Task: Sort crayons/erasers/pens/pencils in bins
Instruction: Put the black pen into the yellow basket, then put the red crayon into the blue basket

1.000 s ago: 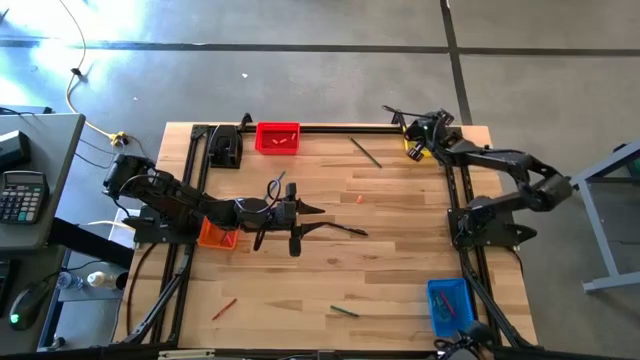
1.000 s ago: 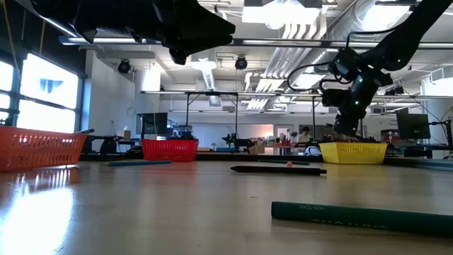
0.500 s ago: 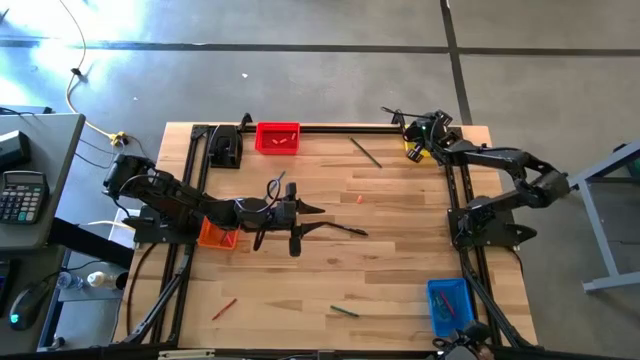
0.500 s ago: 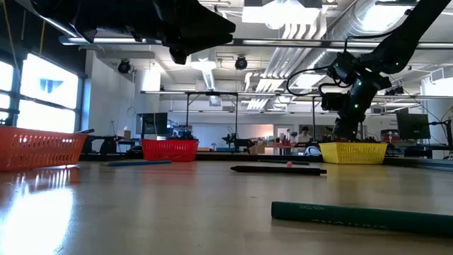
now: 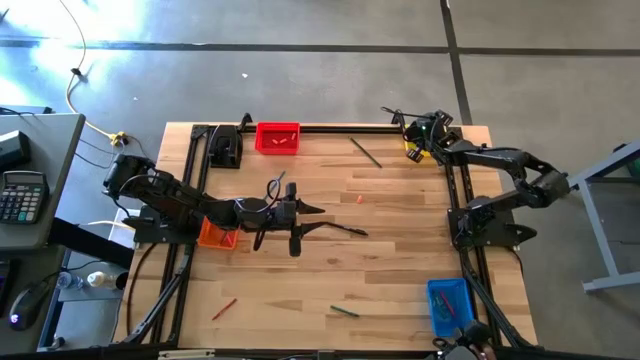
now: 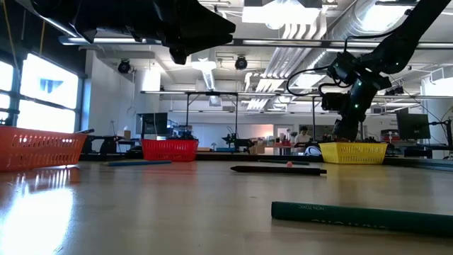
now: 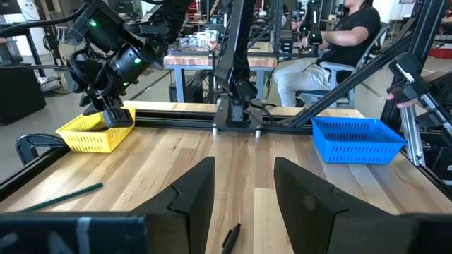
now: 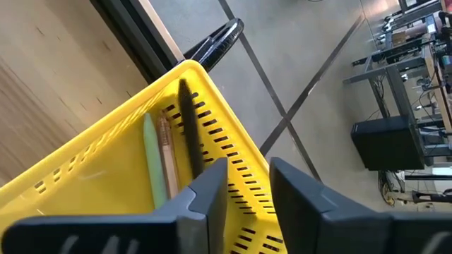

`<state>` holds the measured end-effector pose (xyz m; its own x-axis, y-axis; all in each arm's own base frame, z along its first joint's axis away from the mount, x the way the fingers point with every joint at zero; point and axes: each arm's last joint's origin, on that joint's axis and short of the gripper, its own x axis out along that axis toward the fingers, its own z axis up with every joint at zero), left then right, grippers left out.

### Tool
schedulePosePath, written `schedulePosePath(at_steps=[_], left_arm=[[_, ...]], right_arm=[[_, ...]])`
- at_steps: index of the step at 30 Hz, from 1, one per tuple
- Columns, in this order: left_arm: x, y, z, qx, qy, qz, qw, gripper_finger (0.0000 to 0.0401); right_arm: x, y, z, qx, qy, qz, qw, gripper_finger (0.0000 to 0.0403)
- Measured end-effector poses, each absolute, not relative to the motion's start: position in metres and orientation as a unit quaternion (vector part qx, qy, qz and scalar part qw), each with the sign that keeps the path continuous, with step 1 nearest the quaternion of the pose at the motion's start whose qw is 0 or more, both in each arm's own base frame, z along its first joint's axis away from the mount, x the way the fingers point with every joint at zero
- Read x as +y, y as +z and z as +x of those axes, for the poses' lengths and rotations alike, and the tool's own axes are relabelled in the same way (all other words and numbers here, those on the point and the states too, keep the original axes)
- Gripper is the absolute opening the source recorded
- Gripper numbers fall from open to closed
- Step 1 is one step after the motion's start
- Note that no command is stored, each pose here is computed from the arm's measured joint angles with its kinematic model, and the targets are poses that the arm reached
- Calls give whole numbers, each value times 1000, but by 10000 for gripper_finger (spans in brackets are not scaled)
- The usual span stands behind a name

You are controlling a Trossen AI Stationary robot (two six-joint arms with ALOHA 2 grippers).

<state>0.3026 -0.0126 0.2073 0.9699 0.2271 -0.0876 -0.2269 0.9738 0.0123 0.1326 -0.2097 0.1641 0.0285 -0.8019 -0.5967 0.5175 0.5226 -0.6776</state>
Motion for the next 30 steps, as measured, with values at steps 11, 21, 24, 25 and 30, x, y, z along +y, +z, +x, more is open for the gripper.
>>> schedulePosePath(at_steps=[11,21,24,25,30], left_arm=[[-13,207,303,45,114,6,992,135],[-13,197,301,100,113,26,988,124],[-14,194,300,117,109,33,987,116],[-15,193,300,122,106,41,986,113],[-29,192,298,192,74,84,975,89]], right_arm=[[-197,180,143,489,-485,-167,705,44],[-134,226,175,277,-354,-94,888,4],[-112,230,188,247,-301,-78,918,2],[-104,231,193,238,-285,-73,925,2],[-62,230,213,173,-204,-69,961,1]])
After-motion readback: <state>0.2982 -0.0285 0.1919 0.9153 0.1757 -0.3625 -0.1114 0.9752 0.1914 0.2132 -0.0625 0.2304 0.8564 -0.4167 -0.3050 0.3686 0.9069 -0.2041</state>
